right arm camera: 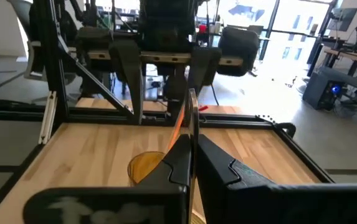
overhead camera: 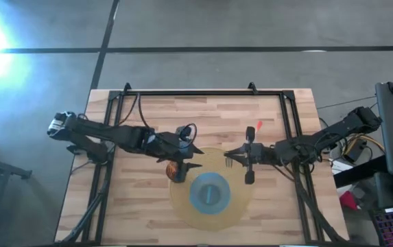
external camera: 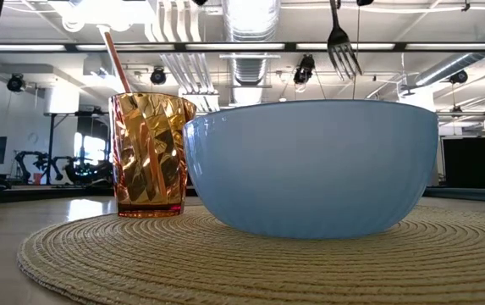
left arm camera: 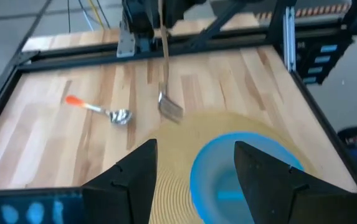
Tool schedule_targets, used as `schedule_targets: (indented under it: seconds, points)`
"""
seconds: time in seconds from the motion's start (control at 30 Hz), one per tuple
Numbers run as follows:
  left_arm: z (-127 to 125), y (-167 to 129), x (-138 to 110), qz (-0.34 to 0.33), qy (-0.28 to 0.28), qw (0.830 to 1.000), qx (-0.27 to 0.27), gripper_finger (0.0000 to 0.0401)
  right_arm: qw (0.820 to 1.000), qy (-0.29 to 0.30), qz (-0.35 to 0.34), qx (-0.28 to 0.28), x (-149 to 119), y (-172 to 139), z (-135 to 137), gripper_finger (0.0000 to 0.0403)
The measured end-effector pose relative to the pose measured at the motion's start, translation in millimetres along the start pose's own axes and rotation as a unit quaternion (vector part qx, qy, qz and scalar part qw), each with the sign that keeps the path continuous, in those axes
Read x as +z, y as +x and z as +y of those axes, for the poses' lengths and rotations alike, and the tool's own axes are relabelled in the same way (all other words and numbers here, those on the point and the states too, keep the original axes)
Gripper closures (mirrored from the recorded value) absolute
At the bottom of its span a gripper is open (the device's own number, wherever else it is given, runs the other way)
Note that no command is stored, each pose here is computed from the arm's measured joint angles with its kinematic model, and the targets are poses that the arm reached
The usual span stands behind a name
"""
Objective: Pick & Place Utensil
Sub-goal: Put the fork into the bowl
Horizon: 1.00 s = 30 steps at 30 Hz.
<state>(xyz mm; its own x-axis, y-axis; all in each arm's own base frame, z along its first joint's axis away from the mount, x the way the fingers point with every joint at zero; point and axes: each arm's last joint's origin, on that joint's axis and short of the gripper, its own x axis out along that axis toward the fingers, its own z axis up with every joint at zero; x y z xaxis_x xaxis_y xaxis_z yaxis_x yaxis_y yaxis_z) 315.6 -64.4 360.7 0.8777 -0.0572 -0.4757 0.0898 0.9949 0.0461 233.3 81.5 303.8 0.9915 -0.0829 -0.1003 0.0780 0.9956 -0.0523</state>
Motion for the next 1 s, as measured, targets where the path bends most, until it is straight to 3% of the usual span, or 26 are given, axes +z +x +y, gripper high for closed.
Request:
schedule_targets:
  seconds: [0.23,0.37,0.5,0.7,1.0]
  points:
    - [-10,-19,15,0.02,0.01,1.0,-0.016,0.0197,1.0,0.024,-0.01,0.006,6,-6,-8,0.0394]
    - [-30,-24,16,0.018,0.027,0.999,-0.044,0.0197,0.997,0.067,-0.007,0.048,6,-3,-17,0.0394]
    - [-51,-25,7,0.027,0.048,0.997,-0.057,0.0197,0.993,0.106,0.006,0.06,2,7,-29,0.0394]
    - [-70,-22,-11,0.045,0.07,0.996,-0.013,0.0197,0.983,0.157,0.031,0.091,-10,27,-38,0.0394]
    - [-76,-13,-34,0.077,0.029,0.997,-0.007,0.0197,0.958,0.207,0.031,0.198,-30,61,-23,0.0394]
